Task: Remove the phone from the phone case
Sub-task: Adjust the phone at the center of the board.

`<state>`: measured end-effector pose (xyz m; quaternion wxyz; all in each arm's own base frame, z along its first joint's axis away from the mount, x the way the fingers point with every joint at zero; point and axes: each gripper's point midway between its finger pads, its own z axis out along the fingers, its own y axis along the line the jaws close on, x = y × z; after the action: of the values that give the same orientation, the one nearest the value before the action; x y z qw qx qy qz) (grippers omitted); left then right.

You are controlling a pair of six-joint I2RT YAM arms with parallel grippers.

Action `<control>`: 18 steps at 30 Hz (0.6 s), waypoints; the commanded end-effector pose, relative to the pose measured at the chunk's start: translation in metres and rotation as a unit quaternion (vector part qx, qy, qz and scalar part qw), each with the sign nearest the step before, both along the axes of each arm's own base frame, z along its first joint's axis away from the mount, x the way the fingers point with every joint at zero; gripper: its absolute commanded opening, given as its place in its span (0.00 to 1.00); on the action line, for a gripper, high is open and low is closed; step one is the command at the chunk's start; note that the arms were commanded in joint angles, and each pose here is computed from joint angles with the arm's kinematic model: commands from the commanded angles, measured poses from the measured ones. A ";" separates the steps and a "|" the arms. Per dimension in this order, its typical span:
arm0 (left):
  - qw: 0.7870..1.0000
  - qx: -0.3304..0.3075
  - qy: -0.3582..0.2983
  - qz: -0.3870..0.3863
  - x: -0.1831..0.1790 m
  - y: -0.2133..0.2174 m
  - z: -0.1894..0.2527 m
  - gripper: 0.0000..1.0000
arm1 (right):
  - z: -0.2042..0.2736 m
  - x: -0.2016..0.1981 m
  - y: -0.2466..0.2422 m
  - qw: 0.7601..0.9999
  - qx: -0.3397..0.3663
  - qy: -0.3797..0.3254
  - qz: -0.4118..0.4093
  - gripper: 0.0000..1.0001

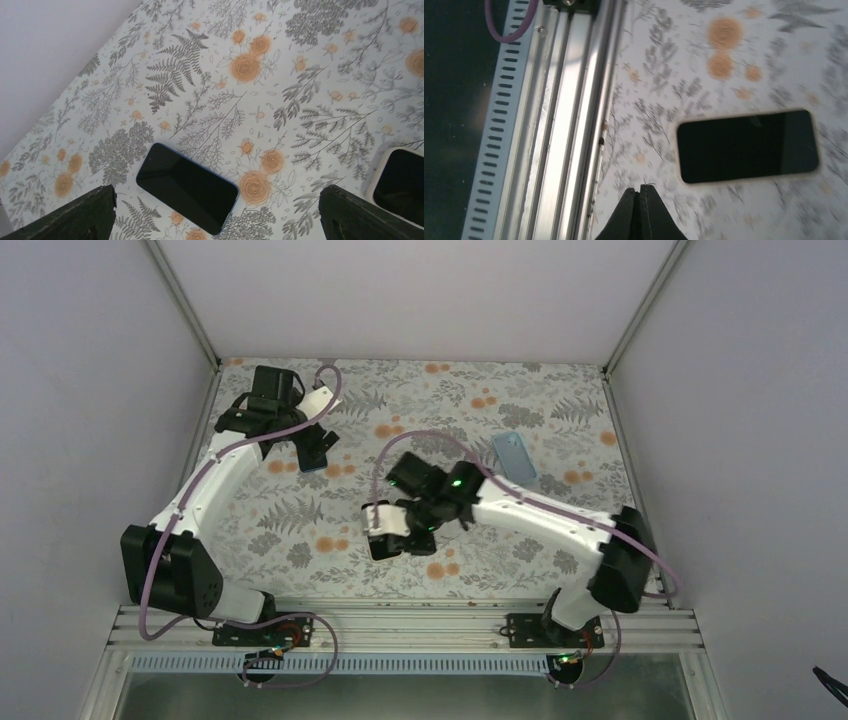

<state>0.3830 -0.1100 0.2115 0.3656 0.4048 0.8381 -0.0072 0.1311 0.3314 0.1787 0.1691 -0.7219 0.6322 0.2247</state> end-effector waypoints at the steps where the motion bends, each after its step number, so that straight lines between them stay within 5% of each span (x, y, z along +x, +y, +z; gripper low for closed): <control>1: 0.999 -0.045 0.003 0.024 -0.005 -0.003 0.013 1.00 | -0.036 -0.010 0.037 0.999 -0.030 0.010 0.036 0.03; 8: 0.999 -0.028 0.012 0.035 -0.009 0.010 -0.003 1.00 | -0.101 -0.016 0.077 0.996 -0.068 -0.008 0.063 0.04; 18: 0.998 -0.038 0.012 0.056 -0.009 0.025 -0.016 1.00 | -0.124 -0.015 0.107 0.995 -0.065 -0.016 0.068 0.03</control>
<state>0.3664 -0.0873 0.1821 0.3394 0.3561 0.8704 -0.0222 0.1065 0.4157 0.0511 0.0808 -0.7794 0.5932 0.1847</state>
